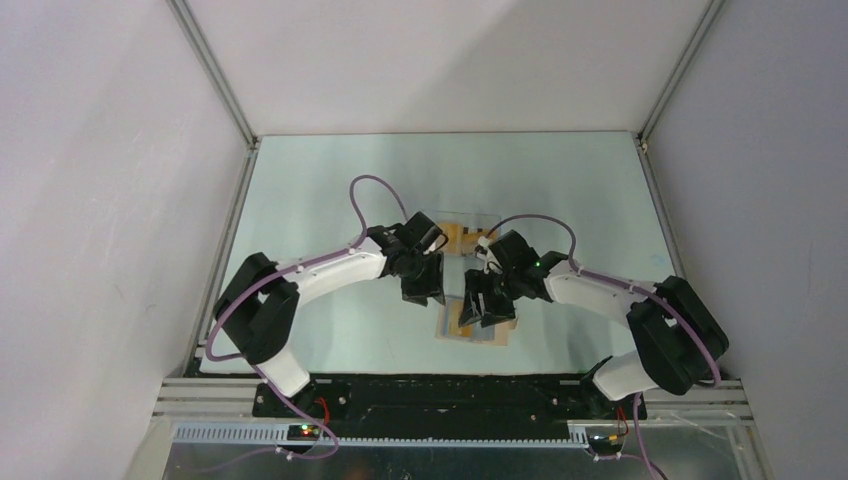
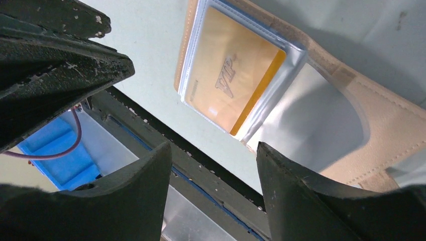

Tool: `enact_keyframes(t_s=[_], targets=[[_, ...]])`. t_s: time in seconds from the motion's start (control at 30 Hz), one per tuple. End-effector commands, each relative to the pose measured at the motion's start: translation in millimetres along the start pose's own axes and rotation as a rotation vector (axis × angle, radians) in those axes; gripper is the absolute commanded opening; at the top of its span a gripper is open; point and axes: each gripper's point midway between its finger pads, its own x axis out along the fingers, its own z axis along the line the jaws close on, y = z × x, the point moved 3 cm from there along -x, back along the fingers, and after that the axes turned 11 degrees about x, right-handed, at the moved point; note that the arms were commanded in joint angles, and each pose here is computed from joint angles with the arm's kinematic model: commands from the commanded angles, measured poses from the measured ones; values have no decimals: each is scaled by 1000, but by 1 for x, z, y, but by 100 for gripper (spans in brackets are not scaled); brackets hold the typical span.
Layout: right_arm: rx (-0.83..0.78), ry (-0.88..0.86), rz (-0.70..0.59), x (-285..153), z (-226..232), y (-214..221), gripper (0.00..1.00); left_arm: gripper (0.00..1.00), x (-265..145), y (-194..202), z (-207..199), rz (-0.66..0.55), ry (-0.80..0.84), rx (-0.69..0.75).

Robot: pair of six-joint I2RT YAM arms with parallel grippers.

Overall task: Put the credit cards into the card holder
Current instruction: Insert the credit card into the card holder.

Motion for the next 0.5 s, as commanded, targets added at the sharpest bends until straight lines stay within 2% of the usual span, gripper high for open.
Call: enact_keyframes(t_s=[0.0,0.17,0.4,0.47], targets=[[-48,16,-55,-15,6,-7,64,49,-5,-11,-24,-43,162,3],[-31,71,-45,-9,-11,-6,48,50,12,-11,-30,-35,217,-23],[27,97,-6,8,-25,-10,12,46,31,-8,-32,-13,255,-49],[38,113,9,11,-30,-8,6,46,33,-8,-34,-10,269,-46]])
